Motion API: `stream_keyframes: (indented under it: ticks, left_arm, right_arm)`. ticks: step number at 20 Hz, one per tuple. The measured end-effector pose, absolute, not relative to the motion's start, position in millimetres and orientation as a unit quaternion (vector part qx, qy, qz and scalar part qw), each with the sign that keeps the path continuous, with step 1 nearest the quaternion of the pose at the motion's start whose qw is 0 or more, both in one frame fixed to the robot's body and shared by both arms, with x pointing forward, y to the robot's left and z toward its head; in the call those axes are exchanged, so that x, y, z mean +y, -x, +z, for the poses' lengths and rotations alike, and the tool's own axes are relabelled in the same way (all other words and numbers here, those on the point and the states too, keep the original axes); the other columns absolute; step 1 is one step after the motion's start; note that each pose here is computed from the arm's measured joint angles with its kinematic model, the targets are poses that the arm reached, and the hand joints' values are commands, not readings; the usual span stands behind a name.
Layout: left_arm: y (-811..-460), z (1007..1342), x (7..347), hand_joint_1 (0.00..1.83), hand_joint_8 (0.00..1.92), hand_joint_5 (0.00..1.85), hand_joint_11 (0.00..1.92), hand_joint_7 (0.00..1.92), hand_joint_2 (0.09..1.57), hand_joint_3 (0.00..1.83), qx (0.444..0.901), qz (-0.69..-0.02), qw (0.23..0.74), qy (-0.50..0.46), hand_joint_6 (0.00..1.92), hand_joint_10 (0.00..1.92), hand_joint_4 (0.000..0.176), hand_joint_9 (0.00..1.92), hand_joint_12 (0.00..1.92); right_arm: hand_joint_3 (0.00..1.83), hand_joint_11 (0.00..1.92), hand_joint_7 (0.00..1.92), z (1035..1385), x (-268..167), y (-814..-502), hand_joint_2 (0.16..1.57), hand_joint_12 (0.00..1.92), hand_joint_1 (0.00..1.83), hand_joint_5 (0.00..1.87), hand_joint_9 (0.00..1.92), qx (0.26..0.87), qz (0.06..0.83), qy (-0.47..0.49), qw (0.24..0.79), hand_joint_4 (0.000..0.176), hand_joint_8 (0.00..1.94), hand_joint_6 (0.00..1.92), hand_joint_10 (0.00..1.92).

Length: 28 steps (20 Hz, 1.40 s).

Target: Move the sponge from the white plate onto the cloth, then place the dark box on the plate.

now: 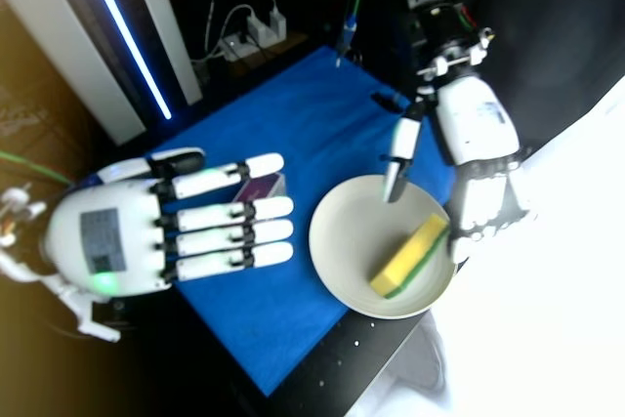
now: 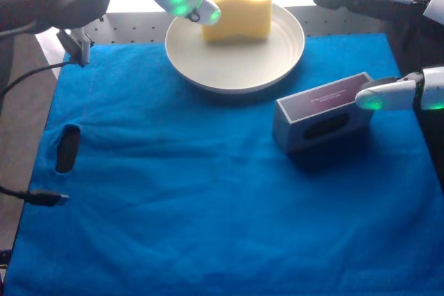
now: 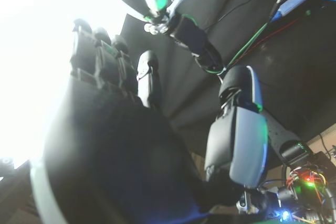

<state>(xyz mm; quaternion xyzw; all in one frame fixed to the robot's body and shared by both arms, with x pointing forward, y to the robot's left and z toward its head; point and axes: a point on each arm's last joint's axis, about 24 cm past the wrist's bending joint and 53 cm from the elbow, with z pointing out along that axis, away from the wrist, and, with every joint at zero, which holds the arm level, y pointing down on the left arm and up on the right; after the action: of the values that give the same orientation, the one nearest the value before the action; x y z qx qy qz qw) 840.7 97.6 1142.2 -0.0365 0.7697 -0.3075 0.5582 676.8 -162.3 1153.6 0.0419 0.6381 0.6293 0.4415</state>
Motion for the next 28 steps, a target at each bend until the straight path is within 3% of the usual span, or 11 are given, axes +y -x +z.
stream_keyframes:
  ticks: [5,7,8,9,10,11,13,16,18,25,28]
  left_arm:
    - [-841,1137,89,0.83,0.00,0.64,0.29,0.70,0.97,0.00,0.772,-0.315,0.550,0.047,0.00,0.02,0.039,0.75,0.92]
    - [-842,1140,90,0.92,0.04,0.78,0.12,0.87,1.04,0.00,0.768,-0.320,0.553,0.052,0.01,0.08,0.000,0.88,1.32]
    - [-843,1141,90,0.93,0.04,0.80,0.12,0.91,1.07,0.00,0.767,-0.321,0.554,0.052,0.01,0.10,0.006,0.89,1.38]
    - [-843,1142,89,1.00,0.03,0.91,0.21,0.96,1.15,0.00,0.765,-0.323,0.554,0.051,0.84,0.16,0.090,0.92,1.40]
    - [-842,1143,88,1.16,0.99,0.88,0.24,0.91,1.15,0.00,0.764,-0.325,0.555,0.051,0.98,0.20,0.009,0.91,1.43]
    - [-842,1143,86,1.18,1.22,0.86,0.30,0.86,1.18,0.00,0.763,-0.327,0.554,0.052,1.07,0.25,0.013,0.92,1.40]
    - [-841,1143,84,1.19,1.22,0.91,0.72,0.86,1.17,0.00,0.760,-0.334,0.554,0.054,1.07,0.38,0.024,1.05,1.19]
    - [-840,1142,84,1.21,1.27,0.99,0.67,0.85,1.15,0.00,0.758,-0.343,0.552,0.059,0.89,0.60,0.000,0.97,1.21]
    - [-840,1139,86,1.35,1.25,0.92,0.60,0.78,1.16,0.00,0.758,-0.343,0.551,0.063,1.03,1.25,0.000,0.85,1.12]
    - [-834,1136,86,1.36,1.21,0.94,0.68,0.82,1.15,0.00,0.760,-0.346,0.547,0.060,0.91,1.32,0.000,0.88,1.15]
    - [-828,1131,90,1.22,1.38,0.94,0.73,0.84,1.17,0.00,0.762,-0.348,0.543,0.055,0.88,1.09,0.000,0.84,1.41]
  right_arm:
    - [0.00,0.01,0.09,1152,-161,-676,0.99,0.00,0.76,0.20,0.02,0.638,0.631,-0.042,0.439,0.175,0.00,0.01,0.00]
    - [0.00,0.06,0.09,1152,-160,-676,0.99,0.03,0.86,0.23,0.05,0.638,0.631,-0.043,0.439,0.176,0.00,0.01,0.01]
    - [0.00,0.07,0.09,1151,-159,-676,0.99,0.03,0.88,0.24,0.06,0.637,0.633,-0.045,0.438,0.176,0.00,0.01,0.01]
    - [0.00,0.07,0.10,1150,-157,-676,0.98,0.03,0.88,0.25,0.07,0.638,0.634,-0.044,0.436,0.176,0.01,0.01,0.01]
    - [0.00,0.08,0.11,1148,-155,-675,0.98,0.04,0.89,0.25,0.08,0.639,0.634,-0.041,0.434,0.176,0.01,0.01,0.01]
    - [0.00,0.08,0.11,1148,-155,-674,0.98,0.03,0.90,0.26,0.08,0.640,0.633,-0.039,0.433,0.176,0.01,0.01,0.01]
    - [0.00,0.08,0.13,1149,-155,-675,1.00,0.04,0.89,0.26,0.08,0.639,0.634,-0.042,0.434,0.176,0.01,0.01,0.01]
    - [0.01,0.07,0.13,1149,-156,-675,1.01,0.03,0.92,0.27,0.08,0.638,0.634,-0.044,0.435,0.176,0.01,0.01,0.01]
    - [0.01,0.07,0.14,1149,-156,-675,1.02,0.03,0.93,0.27,0.08,0.638,0.635,-0.045,0.433,0.171,0.01,0.01,0.00]
    - [0.01,0.03,0.09,1148,-154,-675,1.05,0.01,0.93,0.25,0.03,0.638,0.638,-0.047,0.430,0.172,0.00,0.00,0.00]
    - [0.00,0.11,0.15,1148,-154,-675,1.06,0.04,0.70,0.24,0.09,0.638,0.637,-0.048,0.430,0.136,0.01,0.00,0.01]
